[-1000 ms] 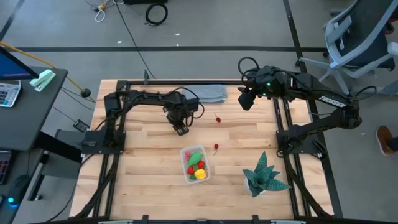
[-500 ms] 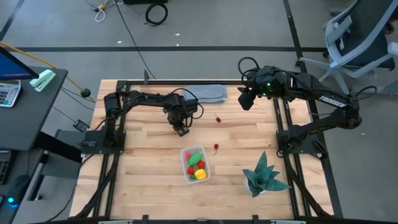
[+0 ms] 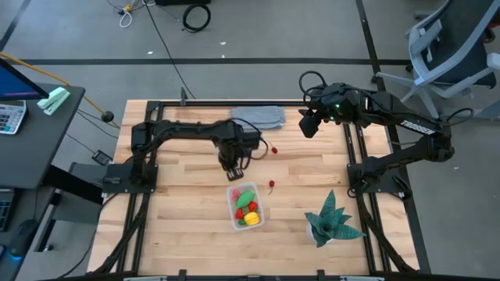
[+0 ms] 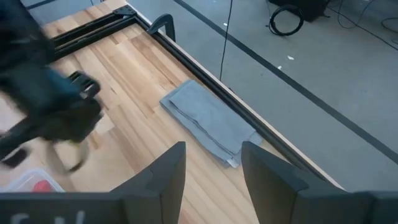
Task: Pick and placing Produce into tupperware
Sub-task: Put the small corn into the transparent bin
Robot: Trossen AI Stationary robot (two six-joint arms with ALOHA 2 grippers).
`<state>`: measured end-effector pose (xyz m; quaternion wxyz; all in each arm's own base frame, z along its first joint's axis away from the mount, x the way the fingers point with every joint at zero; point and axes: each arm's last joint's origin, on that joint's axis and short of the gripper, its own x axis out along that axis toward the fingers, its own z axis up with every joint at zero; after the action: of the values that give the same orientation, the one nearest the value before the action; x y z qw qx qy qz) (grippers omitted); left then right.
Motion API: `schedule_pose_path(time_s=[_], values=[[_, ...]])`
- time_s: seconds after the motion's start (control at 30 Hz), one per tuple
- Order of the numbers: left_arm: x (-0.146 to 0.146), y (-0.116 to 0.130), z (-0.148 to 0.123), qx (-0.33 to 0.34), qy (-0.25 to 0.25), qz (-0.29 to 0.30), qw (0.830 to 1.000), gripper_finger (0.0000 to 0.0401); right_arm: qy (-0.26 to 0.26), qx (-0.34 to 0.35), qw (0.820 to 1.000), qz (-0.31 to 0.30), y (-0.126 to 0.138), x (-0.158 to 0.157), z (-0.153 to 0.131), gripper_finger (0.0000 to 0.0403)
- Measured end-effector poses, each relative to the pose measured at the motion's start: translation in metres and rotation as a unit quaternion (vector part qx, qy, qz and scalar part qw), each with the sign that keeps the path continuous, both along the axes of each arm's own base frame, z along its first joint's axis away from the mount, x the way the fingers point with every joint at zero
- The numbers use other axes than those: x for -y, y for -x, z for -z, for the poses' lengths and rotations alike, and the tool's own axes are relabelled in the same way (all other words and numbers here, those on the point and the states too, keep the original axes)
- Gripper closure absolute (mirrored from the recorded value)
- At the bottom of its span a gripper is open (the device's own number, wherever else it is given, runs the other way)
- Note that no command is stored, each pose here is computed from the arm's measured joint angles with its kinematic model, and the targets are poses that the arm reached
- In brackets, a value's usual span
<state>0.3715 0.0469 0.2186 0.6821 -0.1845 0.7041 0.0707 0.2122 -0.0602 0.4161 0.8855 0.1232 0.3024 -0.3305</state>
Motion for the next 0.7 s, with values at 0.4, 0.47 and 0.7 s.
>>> schedule_pose_path(time_s=[0.4,0.47,0.7], values=[[0.076,-0.024,-0.026,0.078,-0.001,0.020,0.997,0.0393,0.000,0.000,1.000,0.000,0.000,0.000,0.000,0.0239],[0.079,-0.024,-0.023,0.080,0.000,0.013,0.997,0.0393,0.000,0.000,1.000,0.000,0.000,0.000,0.000,0.0239],[0.091,-0.021,0.003,0.075,0.045,-0.005,0.996,0.0357,0.001,0.000,1.000,-0.001,0.000,0.000,0.000,0.0239]])
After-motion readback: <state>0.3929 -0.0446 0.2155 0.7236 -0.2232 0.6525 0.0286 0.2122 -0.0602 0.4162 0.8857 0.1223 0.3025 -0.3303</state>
